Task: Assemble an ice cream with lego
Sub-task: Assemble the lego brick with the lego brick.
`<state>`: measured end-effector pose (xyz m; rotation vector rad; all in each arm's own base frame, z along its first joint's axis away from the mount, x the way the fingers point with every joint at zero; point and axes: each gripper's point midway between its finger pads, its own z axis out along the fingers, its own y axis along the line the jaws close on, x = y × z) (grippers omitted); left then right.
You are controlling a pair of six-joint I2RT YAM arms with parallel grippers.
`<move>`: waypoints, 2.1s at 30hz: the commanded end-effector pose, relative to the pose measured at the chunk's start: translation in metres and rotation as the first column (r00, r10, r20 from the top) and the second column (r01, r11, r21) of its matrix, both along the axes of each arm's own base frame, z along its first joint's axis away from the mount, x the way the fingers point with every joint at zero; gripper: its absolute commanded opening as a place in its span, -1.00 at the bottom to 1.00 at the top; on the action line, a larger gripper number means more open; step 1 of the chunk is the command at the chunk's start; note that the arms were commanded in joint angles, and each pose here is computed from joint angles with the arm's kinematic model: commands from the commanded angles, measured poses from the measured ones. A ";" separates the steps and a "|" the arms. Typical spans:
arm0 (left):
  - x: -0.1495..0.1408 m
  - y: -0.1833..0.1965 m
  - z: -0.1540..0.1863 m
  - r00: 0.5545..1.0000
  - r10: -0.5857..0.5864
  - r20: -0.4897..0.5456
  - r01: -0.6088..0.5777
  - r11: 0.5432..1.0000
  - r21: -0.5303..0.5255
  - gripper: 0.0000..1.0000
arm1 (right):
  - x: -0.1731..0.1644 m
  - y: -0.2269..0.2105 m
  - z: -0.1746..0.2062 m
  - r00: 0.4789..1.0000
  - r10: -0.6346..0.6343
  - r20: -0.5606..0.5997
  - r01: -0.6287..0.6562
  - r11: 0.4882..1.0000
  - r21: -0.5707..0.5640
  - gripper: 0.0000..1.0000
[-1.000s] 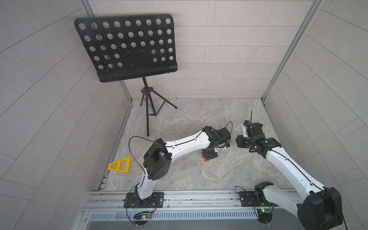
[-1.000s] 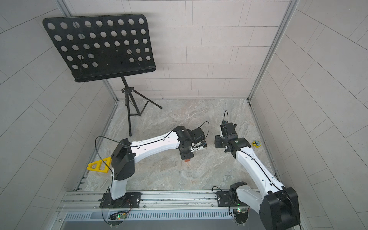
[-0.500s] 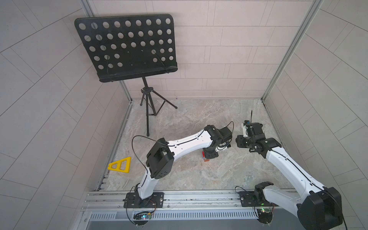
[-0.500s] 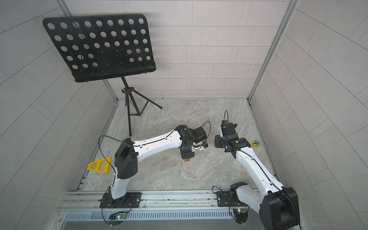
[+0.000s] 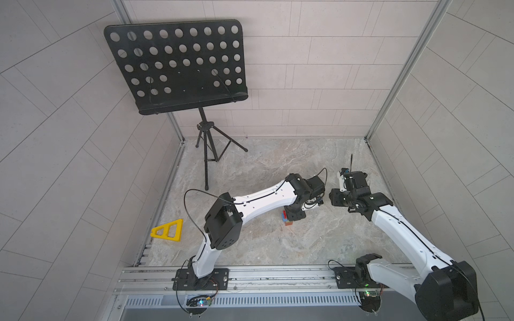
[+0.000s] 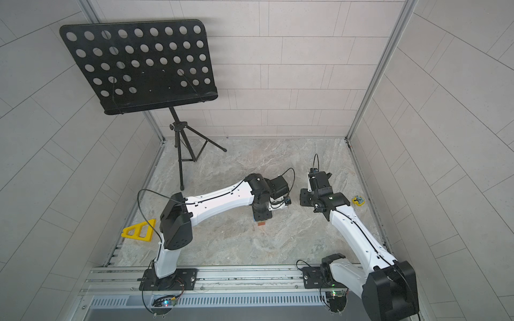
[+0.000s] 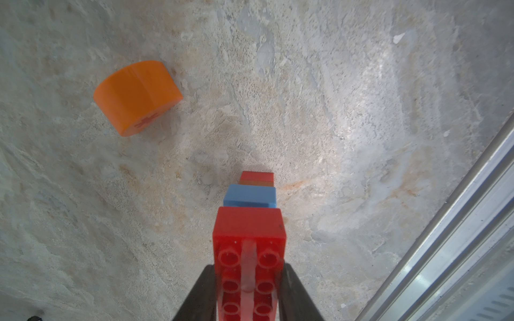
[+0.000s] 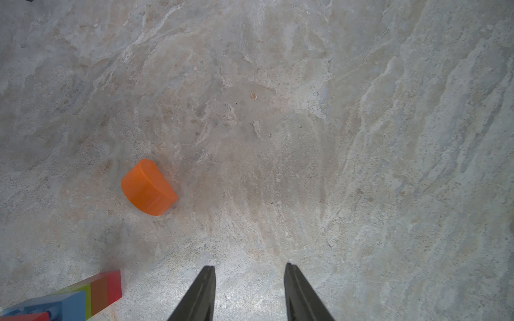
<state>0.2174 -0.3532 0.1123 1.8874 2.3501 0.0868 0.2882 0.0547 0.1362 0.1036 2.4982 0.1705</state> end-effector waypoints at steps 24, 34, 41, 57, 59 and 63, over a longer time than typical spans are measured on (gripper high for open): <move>-0.004 0.012 -0.011 0.999 0.004 -0.054 -0.002 0.999 0.043 -0.49 | -0.002 -0.002 -0.008 1.000 0.002 -0.022 -0.002 1.000 -0.006 -0.08; -0.005 0.016 -0.020 0.998 0.003 -0.063 0.001 0.997 0.073 -0.49 | -0.002 -0.003 -0.009 1.000 0.002 -0.023 -0.002 1.000 -0.005 -0.08; -0.005 0.016 -0.025 0.998 0.000 -0.069 0.006 0.997 0.081 -0.49 | -0.002 -0.003 -0.009 1.000 0.000 -0.025 0.000 1.000 -0.005 -0.08; -0.017 0.023 -0.052 0.990 0.008 -0.143 0.011 0.991 0.133 -0.49 | -0.002 -0.002 -0.008 1.000 0.003 -0.023 -0.003 1.000 -0.001 -0.08; -0.018 0.026 -0.056 0.988 0.013 -0.154 0.010 0.989 0.146 -0.50 | -0.002 -0.003 -0.008 1.000 0.002 -0.023 -0.002 1.000 -0.001 -0.08; -0.022 0.030 -0.063 0.985 0.025 -0.171 0.003 0.986 0.164 -0.50 | -0.002 -0.002 -0.008 1.000 0.004 -0.023 -0.004 1.000 0.002 -0.08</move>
